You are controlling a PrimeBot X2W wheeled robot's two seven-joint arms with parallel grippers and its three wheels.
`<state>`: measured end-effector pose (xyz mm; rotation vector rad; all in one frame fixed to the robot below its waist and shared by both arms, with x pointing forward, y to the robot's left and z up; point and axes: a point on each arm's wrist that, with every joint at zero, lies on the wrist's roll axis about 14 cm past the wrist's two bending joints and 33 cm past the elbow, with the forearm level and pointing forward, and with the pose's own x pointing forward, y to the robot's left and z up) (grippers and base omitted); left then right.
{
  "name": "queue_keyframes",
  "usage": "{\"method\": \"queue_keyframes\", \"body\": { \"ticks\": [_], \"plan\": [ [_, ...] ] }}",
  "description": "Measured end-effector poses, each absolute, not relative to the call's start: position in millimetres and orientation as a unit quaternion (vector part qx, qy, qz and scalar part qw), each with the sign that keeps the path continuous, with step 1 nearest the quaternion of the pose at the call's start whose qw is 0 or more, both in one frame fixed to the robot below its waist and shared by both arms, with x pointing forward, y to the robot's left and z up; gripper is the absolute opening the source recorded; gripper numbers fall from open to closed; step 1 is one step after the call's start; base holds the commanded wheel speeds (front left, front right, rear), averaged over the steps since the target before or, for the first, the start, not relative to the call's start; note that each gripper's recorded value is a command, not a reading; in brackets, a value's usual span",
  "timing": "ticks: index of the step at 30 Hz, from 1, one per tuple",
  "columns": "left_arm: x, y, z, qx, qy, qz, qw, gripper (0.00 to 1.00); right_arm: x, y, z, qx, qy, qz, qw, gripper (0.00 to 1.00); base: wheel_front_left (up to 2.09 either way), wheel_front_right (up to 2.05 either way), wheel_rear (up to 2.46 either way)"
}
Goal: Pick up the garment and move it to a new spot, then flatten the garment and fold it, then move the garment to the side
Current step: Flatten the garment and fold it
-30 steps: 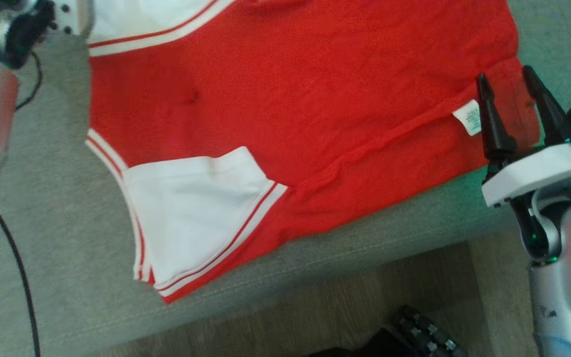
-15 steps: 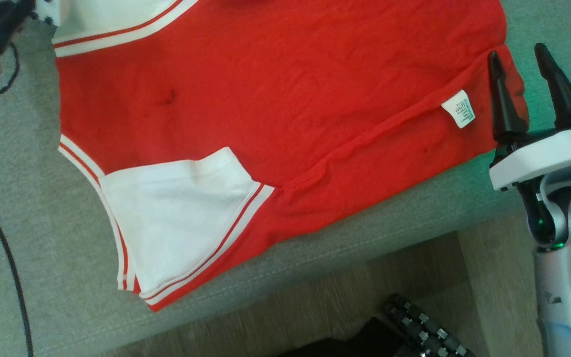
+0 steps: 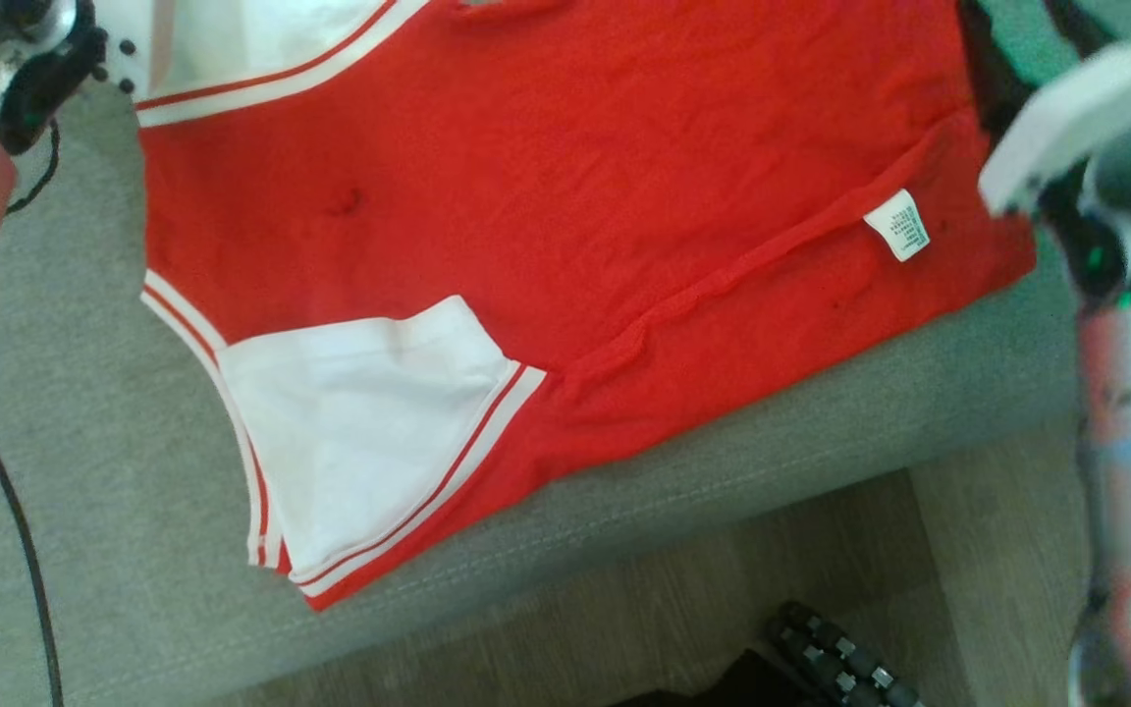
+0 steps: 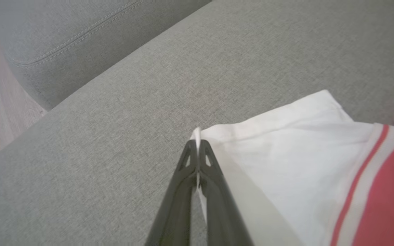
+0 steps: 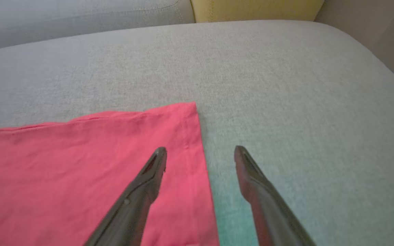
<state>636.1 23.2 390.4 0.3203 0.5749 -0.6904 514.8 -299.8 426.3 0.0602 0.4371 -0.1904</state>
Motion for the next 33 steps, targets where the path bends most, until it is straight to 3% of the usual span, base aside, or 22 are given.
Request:
{"method": "queue_keyframes", "body": {
  "ticks": [3,13,27,29,33],
  "plan": [
    [629.2,23.7,396.9,0.155,0.271,-0.343,0.886,0.0,539.7,-300.7,427.8,-0.003,0.271,-0.08,0.959,1.0,0.0,0.0,0.0],
    [619.4,33.7,400.9,0.169,0.27,-0.353,0.88,0.0,560.3,-285.5,405.5,-0.032,0.385,-0.054,0.921,1.0,0.0,0.0,0.0],
    [618.4,46.5,405.9,0.188,0.265,-0.358,0.875,0.0,587.3,-284.1,397.5,-0.051,0.405,-0.053,0.911,1.0,0.0,0.0,0.0],
    [617.4,46.5,405.6,0.187,0.265,-0.361,0.874,0.0,590.4,-282.6,396.2,-0.053,0.402,-0.051,0.913,0.84,0.0,0.0,0.0],
    [612.9,49.5,398.7,0.19,0.273,-0.363,0.87,0.0,596.6,-279.9,396.1,-0.055,0.399,-0.049,0.914,0.15,0.0,0.0,0.0]
  ]
}}
